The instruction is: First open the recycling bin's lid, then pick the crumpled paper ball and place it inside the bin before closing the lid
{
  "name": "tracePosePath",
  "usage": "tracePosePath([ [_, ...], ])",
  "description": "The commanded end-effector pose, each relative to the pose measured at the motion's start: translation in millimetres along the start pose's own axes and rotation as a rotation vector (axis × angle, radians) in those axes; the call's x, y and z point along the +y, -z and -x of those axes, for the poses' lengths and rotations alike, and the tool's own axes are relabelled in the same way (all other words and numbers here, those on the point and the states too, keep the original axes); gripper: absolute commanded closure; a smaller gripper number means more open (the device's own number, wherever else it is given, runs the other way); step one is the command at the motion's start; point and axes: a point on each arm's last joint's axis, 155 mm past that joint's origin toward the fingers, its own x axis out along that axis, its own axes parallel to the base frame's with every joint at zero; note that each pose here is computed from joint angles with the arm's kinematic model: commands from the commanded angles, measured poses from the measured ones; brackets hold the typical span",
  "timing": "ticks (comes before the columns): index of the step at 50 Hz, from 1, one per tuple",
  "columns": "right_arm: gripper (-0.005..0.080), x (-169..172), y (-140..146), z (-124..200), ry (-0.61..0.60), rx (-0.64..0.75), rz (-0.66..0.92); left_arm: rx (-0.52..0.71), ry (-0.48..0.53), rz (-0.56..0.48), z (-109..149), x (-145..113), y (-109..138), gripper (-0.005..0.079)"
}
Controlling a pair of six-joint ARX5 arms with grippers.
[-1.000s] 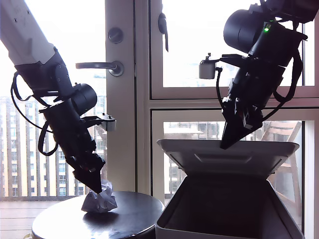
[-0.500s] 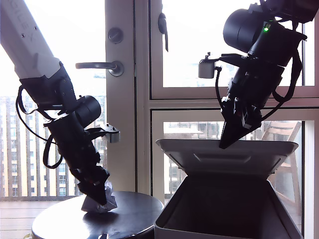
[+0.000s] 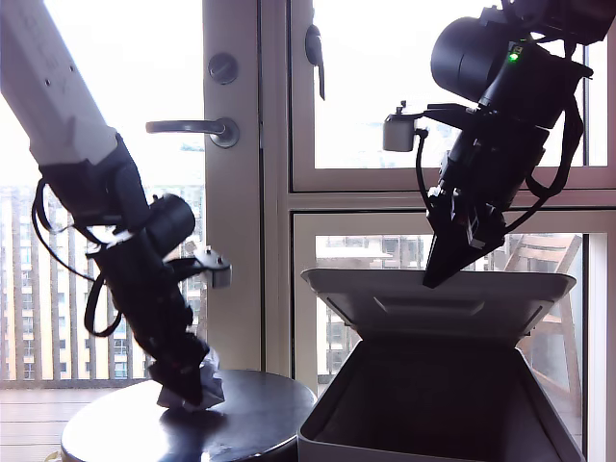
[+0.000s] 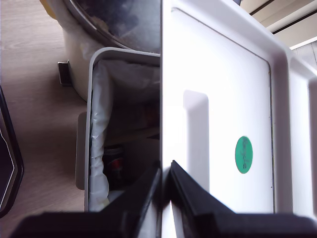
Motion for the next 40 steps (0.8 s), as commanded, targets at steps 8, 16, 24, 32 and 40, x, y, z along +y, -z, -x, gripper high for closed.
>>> tracePosePath([
  [8, 0.0764, -10, -4, 2, 0.031, -0.014, -0.004, 0.029, -0.016, -0.004, -13, 0, 12, 0.0777],
  [16, 0.0764, -10, -4, 2, 0.032, -0.015, -0.004, 0.033, -0.032, -0.008, -12, 3, 9, 0.0764],
  [24, 0.0764, -10, -4, 2, 0.031, -0.014, -0.004, 0.023, -0.05, 0.012, 0, 8, 2, 0.0764],
  [32, 0.0764, -10, -4, 2, 0.032, -0.015, -0.004, -0.03, -0.043, 0.076, 23, 11, -17, 0.0764],
  [40, 0.0764, -11, -5, 2, 0.035, -0.017, -0.003, -0.074, 0.047, 0.206, 43, -4, -30, 0.0764],
])
